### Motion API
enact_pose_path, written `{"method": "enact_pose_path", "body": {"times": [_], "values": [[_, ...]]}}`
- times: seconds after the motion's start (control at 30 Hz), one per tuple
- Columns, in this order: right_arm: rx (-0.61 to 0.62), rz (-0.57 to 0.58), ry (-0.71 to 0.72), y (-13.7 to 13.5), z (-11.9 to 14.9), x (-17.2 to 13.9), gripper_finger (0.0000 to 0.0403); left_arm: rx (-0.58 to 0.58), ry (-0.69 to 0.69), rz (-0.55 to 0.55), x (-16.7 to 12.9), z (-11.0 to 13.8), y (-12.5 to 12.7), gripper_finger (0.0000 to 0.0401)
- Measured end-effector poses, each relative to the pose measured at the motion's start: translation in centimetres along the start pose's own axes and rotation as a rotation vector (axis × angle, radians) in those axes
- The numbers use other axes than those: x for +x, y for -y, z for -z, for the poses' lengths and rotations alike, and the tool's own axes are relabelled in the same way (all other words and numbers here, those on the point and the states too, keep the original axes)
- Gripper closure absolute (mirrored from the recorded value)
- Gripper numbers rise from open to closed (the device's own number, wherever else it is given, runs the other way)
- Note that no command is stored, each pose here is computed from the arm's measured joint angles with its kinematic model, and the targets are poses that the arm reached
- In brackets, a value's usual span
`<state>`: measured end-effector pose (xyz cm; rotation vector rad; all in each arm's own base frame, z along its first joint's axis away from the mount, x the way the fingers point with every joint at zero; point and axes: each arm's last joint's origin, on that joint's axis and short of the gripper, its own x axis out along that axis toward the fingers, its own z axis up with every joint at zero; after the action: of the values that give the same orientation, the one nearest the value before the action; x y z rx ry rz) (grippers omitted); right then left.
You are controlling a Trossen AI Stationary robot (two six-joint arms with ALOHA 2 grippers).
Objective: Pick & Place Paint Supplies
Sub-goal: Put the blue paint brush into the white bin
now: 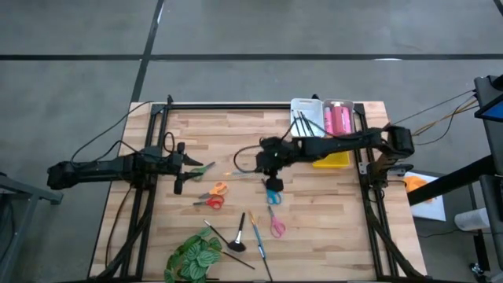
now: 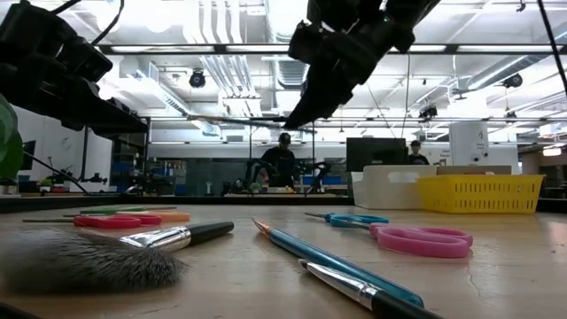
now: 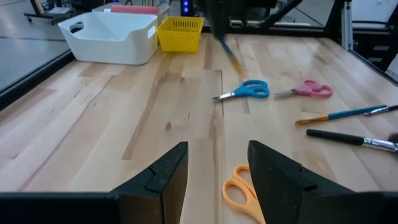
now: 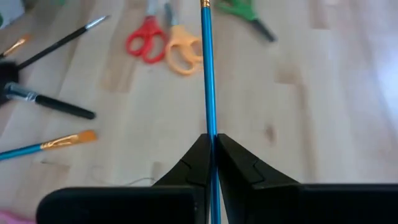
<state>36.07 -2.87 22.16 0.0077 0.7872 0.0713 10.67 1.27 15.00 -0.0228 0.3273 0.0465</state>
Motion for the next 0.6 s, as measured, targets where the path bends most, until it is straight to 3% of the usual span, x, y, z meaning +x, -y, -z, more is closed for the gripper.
{"method": "enact_pose_path", "body": {"times": [0.43,0.6], "values": [[0.267,0.201,0.038,7.6,0.8,-8.9,0.0387,0.001,-0.004,0.000,0.0,0.0,0.0,0.0232],[0.465,0.331,0.046,9.9,2.0,-11.1,0.0387,0.001,-0.004,-0.001,0.0,0.0,0.0,0.0232]]}}
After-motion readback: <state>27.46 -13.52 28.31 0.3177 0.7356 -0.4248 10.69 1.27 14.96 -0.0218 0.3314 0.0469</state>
